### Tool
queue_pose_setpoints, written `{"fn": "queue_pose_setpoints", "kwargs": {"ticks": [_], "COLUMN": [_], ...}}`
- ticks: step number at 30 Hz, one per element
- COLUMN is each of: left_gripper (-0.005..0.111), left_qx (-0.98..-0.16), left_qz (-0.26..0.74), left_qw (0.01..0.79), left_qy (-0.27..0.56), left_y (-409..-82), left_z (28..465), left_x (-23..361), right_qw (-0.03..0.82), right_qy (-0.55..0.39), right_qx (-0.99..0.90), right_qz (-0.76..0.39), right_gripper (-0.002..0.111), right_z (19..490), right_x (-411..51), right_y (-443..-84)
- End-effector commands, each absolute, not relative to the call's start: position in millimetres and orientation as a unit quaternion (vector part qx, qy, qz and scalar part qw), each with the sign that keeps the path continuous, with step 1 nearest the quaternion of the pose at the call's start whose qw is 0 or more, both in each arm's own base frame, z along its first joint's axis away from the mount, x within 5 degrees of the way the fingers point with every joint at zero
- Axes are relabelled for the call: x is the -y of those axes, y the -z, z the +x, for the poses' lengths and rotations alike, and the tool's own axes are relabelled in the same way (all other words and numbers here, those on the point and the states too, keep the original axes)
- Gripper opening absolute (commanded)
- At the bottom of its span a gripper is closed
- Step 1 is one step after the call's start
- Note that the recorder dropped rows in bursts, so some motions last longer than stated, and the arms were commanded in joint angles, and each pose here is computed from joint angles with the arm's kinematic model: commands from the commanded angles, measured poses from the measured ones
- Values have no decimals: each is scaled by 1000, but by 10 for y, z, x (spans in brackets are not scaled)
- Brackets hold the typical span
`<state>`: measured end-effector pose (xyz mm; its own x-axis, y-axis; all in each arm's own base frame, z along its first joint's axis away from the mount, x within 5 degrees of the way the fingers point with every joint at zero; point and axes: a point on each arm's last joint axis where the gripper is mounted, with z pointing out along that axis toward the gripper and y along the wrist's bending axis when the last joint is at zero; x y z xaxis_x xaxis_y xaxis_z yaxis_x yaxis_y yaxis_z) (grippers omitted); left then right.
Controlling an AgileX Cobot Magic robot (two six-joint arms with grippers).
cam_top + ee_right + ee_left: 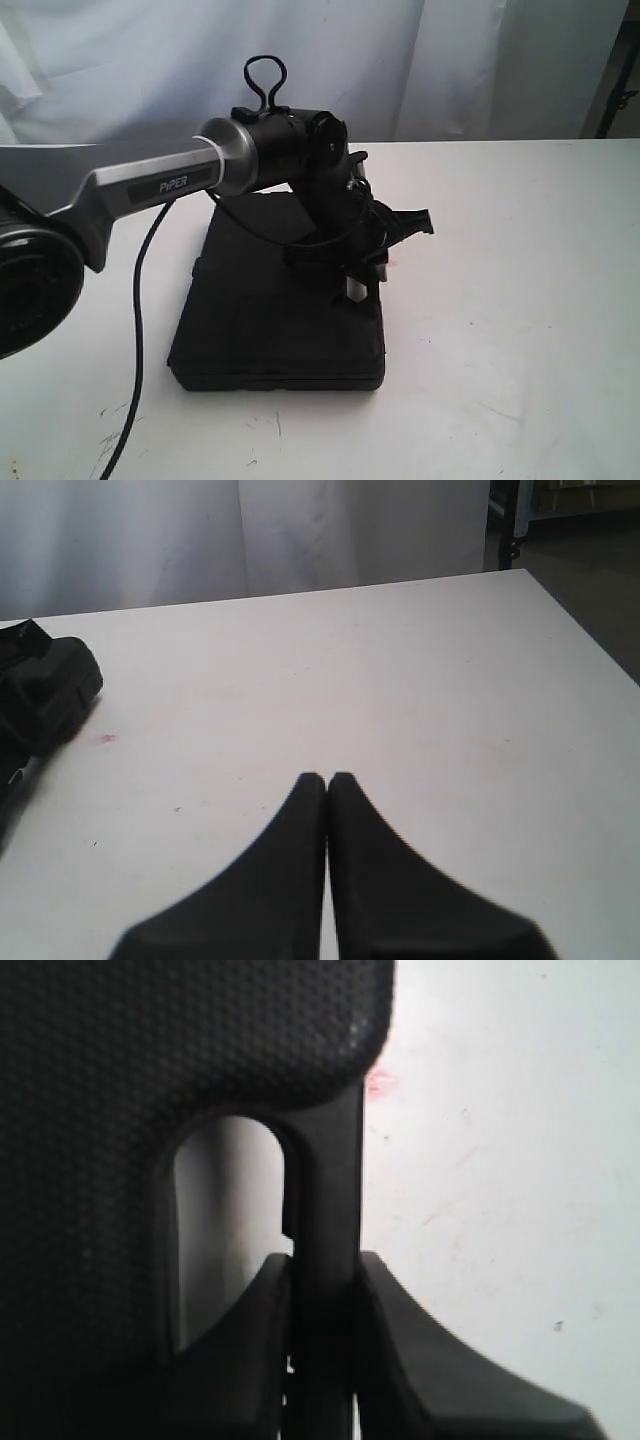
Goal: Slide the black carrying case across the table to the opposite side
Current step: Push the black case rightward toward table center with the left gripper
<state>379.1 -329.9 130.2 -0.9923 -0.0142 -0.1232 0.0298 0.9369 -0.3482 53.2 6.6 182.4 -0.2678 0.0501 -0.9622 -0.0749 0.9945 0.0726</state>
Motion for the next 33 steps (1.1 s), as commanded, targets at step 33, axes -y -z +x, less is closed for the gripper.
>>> {"fn": "queue_pose_setpoints", "kwargs": {"ticks": [33], "left_gripper": [5], "left_qx": [-960], "left_qz": [-12], "left_qw": [110], "left_qy": [257], "left_y": [-1429], "left_z": [3748], "left_x": [3672], "right_qw": [609], "right_qy": [-52], "right_qx": [-792], "right_qz": [-9], "right_gripper": [0], "right_z": [531], "right_x": [-66], "right_y": [-1822]}}
